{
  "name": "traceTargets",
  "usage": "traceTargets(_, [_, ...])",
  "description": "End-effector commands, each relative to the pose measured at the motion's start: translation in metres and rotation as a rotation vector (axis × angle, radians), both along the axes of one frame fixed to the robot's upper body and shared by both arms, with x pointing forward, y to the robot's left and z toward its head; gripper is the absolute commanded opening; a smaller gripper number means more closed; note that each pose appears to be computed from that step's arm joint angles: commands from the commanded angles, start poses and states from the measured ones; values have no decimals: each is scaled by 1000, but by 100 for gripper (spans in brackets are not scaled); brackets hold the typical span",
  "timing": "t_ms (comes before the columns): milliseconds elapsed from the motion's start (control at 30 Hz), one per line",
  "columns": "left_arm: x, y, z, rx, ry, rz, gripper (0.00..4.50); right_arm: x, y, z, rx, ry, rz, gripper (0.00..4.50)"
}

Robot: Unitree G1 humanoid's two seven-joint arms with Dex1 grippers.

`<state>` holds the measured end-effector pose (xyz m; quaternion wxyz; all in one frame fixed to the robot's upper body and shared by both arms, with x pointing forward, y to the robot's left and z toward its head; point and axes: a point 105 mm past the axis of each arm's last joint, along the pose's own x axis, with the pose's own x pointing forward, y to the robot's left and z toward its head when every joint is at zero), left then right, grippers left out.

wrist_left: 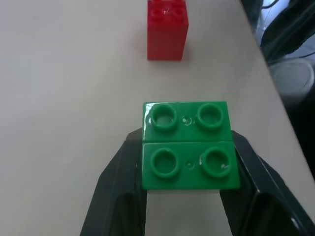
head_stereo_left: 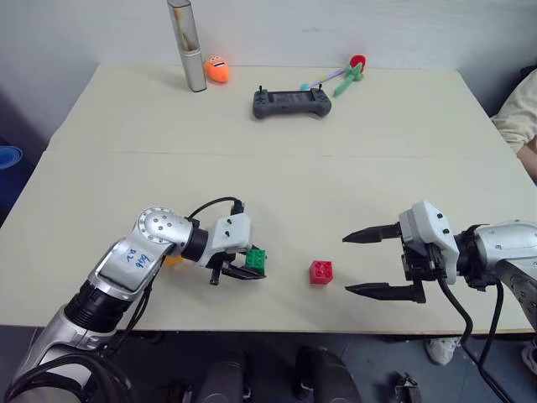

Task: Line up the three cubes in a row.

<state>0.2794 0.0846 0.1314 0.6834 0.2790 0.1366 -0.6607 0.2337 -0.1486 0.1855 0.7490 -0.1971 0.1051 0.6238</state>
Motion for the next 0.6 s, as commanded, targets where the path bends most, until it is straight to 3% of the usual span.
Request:
traceTargets(33, [4,-9,3,-33,-40,-5,152,-5,0,10,-21,-58,23,450])
traceTargets(600, [5,-7,-23,22,-55,-45,152,-2,0,2,-23,-71,-3,450])
